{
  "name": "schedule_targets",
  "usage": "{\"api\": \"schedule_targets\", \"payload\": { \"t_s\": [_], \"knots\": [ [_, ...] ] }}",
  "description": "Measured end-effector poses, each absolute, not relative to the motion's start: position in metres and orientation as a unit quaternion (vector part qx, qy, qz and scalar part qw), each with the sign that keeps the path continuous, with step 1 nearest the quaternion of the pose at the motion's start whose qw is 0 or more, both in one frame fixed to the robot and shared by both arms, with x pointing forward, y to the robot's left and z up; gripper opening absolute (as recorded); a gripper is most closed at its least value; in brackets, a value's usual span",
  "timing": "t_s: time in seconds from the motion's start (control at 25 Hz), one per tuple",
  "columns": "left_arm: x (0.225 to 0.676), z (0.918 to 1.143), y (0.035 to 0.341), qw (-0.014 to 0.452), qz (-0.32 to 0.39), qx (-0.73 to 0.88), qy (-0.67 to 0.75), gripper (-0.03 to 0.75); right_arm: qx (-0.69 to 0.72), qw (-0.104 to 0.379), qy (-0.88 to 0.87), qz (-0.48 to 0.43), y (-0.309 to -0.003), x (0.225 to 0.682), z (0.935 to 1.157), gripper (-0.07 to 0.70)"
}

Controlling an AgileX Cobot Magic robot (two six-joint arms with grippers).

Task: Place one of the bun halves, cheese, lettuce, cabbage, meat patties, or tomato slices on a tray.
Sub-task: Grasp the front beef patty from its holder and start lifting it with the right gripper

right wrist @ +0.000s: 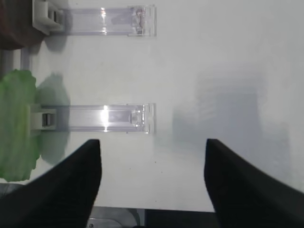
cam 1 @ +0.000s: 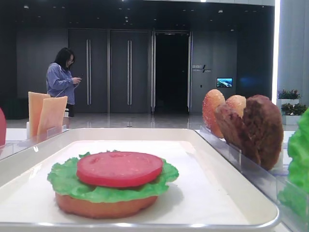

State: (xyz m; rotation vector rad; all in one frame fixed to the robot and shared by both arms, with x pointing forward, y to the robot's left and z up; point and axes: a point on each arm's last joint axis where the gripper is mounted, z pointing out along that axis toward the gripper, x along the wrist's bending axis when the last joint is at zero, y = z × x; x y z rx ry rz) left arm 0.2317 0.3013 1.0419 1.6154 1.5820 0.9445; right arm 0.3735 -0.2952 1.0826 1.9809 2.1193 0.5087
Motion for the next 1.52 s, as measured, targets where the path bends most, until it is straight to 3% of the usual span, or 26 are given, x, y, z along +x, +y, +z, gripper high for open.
{"api": "schedule_targets", "payload": {
  "t_s": [0.32,0.64,1.08,1.2,1.52],
  "knots": [
    [0.232,1.042,0.301,0.339,0.363,0.62,0.608,-0.007,0.669,0.087,0.72,0.162,-0.3,0.44,1.106,0.472],
    [0.232,1.042,0.301,0.339,0.363,0.62,0.608,-0.007,0.671,0.079,0.721,0.152,-0.305,0.502,1.11,0.472],
    [0.232,1.042,0.301,0.339,0.363,0.62,0.608,-0.007,0.689,0.086,0.703,0.154,-0.305,0.53,1.115,0.472],
    [0.232,1.042,0.301,0.341,0.361,0.62,0.607,-0.007,0.692,0.087,0.702,0.147,-0.293,0.53,1.115,0.472],
    [0.232,1.042,0.301,0.341,0.36,0.62,0.607,-0.007,0.664,0.065,0.729,0.153,-0.221,0.519,1.114,0.472]
  ]
}}
